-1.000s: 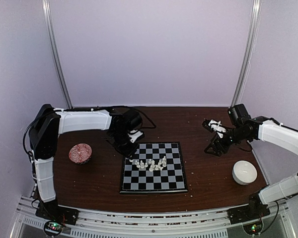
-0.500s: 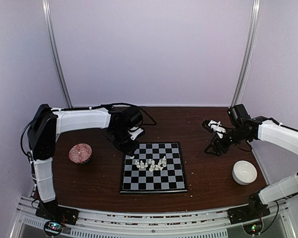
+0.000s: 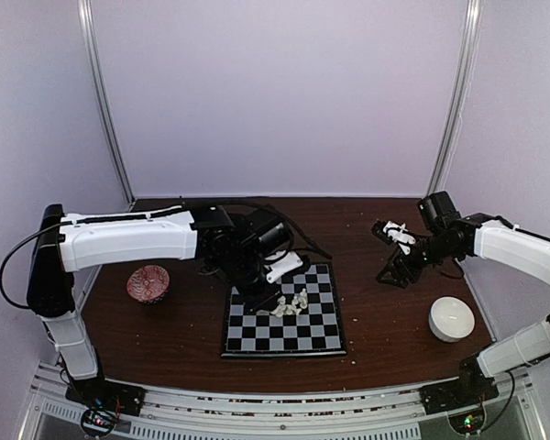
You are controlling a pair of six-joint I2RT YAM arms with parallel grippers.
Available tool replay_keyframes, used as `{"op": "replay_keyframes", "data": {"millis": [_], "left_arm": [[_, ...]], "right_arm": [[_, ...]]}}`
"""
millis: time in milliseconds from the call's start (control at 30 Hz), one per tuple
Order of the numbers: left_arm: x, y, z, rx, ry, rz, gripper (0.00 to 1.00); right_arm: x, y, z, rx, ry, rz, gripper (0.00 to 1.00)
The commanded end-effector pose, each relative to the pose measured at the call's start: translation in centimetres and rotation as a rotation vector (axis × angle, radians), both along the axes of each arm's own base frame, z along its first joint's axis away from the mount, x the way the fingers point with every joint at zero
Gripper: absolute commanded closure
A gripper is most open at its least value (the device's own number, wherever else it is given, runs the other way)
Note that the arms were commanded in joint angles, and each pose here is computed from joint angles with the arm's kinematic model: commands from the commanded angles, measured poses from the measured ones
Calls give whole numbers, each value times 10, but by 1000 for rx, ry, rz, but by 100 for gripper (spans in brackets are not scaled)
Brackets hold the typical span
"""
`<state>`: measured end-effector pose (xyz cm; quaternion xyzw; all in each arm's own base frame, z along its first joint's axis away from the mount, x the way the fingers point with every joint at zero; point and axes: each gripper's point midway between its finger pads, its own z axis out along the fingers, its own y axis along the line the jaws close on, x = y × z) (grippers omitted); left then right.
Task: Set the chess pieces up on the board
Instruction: Place the king at e1.
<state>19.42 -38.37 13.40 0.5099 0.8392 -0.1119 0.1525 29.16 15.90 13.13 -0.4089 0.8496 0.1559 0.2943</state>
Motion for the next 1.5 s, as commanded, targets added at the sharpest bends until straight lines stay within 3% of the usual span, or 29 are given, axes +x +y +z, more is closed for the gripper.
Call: {"op": "replay_keyframes", "data": {"millis": [0, 500, 1467], "left_arm": [[-14, -5, -17, 55, 7, -122, 100], [-20, -26, -54, 203, -36, -301, 100], [-39, -47, -74, 189, 40, -435, 99]], "right_arm": [[5, 0, 7, 0, -16, 2, 29], [3, 0, 2, -13, 8, 11, 29], [-1, 3, -7, -8, 59, 35, 30]]}}
